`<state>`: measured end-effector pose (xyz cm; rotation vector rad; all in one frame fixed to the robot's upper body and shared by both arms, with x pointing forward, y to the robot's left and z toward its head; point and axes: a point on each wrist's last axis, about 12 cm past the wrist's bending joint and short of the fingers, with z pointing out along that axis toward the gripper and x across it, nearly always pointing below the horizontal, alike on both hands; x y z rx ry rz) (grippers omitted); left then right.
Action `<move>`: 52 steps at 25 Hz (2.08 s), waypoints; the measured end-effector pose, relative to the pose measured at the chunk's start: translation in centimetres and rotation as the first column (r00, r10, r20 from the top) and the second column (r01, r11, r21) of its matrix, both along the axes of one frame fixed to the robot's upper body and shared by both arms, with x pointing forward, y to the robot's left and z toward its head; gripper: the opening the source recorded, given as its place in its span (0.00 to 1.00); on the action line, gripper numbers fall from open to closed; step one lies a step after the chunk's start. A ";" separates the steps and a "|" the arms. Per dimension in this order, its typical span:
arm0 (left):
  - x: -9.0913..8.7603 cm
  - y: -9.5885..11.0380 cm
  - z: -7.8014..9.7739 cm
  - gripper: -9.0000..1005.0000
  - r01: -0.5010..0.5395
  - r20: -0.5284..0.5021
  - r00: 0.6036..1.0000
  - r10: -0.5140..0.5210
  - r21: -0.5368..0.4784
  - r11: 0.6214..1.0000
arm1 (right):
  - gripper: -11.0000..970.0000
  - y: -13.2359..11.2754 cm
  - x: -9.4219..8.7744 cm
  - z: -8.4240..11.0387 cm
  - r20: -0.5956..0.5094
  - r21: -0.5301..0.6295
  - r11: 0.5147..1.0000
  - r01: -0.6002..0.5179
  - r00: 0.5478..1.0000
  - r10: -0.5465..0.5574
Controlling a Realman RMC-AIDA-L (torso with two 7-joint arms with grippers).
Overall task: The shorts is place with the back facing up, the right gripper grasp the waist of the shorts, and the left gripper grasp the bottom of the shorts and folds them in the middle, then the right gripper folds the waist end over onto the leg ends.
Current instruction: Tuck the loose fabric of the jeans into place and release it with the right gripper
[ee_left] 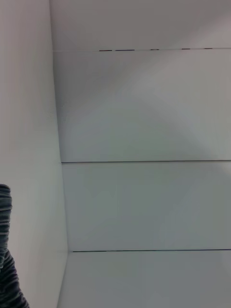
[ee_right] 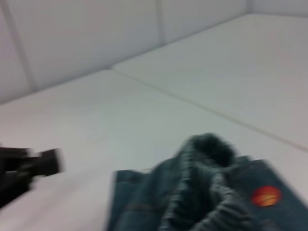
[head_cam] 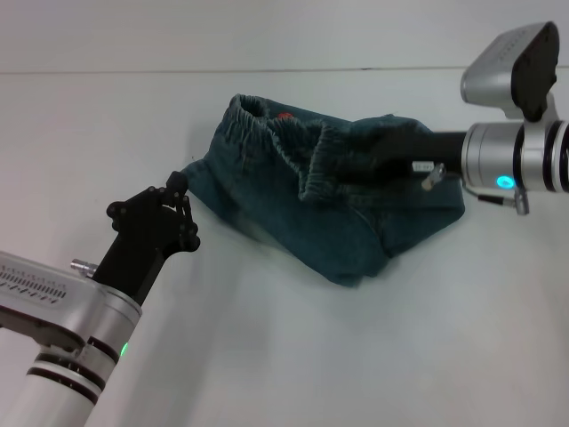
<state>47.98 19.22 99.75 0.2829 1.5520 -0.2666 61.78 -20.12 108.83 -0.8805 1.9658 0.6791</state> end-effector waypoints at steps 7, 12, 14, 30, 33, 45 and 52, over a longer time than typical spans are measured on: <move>0.1 0.0 0.0 0.01 0.003 0.000 1.000 -0.003 0.001 1.000 | 0.71 -0.8 -0.3 1.8 0.072 0.052 0.999 -0.015 0.997 0.011; 0.0 -0.1 0.0 0.01 0.006 0.000 1.000 -0.006 -0.001 1.000 | 0.71 -2.5 -3.7 1.9 0.088 0.173 0.979 -0.107 0.992 0.093; 0.1 -0.2 0.1 0.01 0.008 0.001 1.000 -0.008 -0.001 1.000 | 0.71 -2.9 -4.9 1.7 0.074 0.198 0.970 -0.142 0.989 0.130; 0.2 -0.3 0.0 0.01 0.018 -0.007 1.000 -0.018 0.005 1.000 | 0.71 2.1 -3.1 -1.3 -0.124 -0.028 0.980 -0.199 0.973 0.194; 0.1 -0.3 0.0 0.01 0.016 -0.008 1.000 -0.016 0.005 1.000 | 0.71 2.2 -2.1 -1.0 -0.102 -0.034 0.990 -0.135 0.986 0.131; 0.0 -0.3 -0.1 0.01 0.021 -0.013 1.000 -0.021 0.009 1.000 | 0.71 1.7 1.5 -0.1 0.012 -0.076 0.994 0.084 0.996 -0.083; 0.0 -0.3 -0.2 0.01 0.028 -0.012 1.000 -0.028 0.014 1.000 | 0.71 0.9 2.8 -0.1 0.099 -0.137 0.974 0.180 0.981 -0.167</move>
